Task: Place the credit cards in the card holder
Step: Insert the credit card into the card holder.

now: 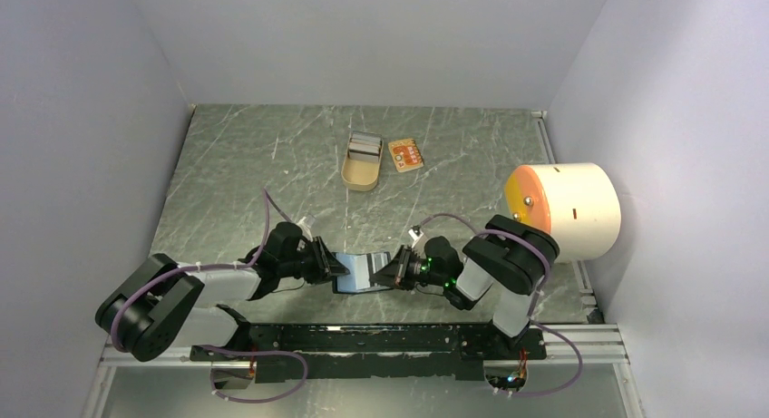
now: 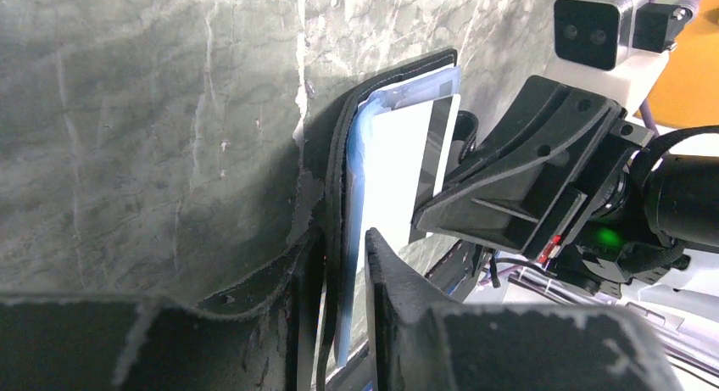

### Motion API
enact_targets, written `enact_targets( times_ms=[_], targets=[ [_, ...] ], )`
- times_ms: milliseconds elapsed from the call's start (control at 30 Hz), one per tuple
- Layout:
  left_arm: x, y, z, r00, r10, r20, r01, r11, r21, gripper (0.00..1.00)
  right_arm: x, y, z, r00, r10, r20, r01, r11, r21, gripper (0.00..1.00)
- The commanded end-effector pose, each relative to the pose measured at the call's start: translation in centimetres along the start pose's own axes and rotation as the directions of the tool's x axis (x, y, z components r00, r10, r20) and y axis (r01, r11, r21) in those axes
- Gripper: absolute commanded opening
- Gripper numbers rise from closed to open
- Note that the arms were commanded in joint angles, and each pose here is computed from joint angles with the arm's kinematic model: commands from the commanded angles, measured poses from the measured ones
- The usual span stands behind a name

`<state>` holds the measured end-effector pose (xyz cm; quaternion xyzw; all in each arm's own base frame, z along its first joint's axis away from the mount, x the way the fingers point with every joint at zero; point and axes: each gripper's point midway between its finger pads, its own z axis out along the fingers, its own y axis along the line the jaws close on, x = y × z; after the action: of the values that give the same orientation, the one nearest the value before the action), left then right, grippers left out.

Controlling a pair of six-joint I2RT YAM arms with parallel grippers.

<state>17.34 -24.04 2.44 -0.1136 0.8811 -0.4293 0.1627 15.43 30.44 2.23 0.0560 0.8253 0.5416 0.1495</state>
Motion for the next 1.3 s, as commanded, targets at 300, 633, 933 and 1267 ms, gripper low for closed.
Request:
enact_targets(
  times_ms=[300,633,933,1267],
  targets=[
    [0.2,-1.2,0.1,1.0,0.021,-0.019,-0.02,0.998,0.065,0.28,0.0,-0.7,0.4,1.0,0.019,0.015,-0.019,1.0,-0.006,0.0],
    [0.3,-1.2,0.4,0.999,0.02,-0.027,-0.017,0.997,0.08,0.27,1.1,-0.1,0.9,1.0,0.017,-0.011,-0.018,1.0,-0.018,0.01],
    [0.2,-1.9,0.3,0.999,0.026,-0.031,-0.023,0.995,0.101,0.27,0.4,-2.2,0.9,0.999,-0.051,-0.011,0.052,0.981,0.188,0.29],
    [0.5,-1.9,0.5,0.999,0.022,-0.042,-0.017,0.993,0.116,0.26,-1.1,-3.5,-0.3,0.984,-0.175,-0.011,0.166,0.91,0.381,0.37]
  ],
)
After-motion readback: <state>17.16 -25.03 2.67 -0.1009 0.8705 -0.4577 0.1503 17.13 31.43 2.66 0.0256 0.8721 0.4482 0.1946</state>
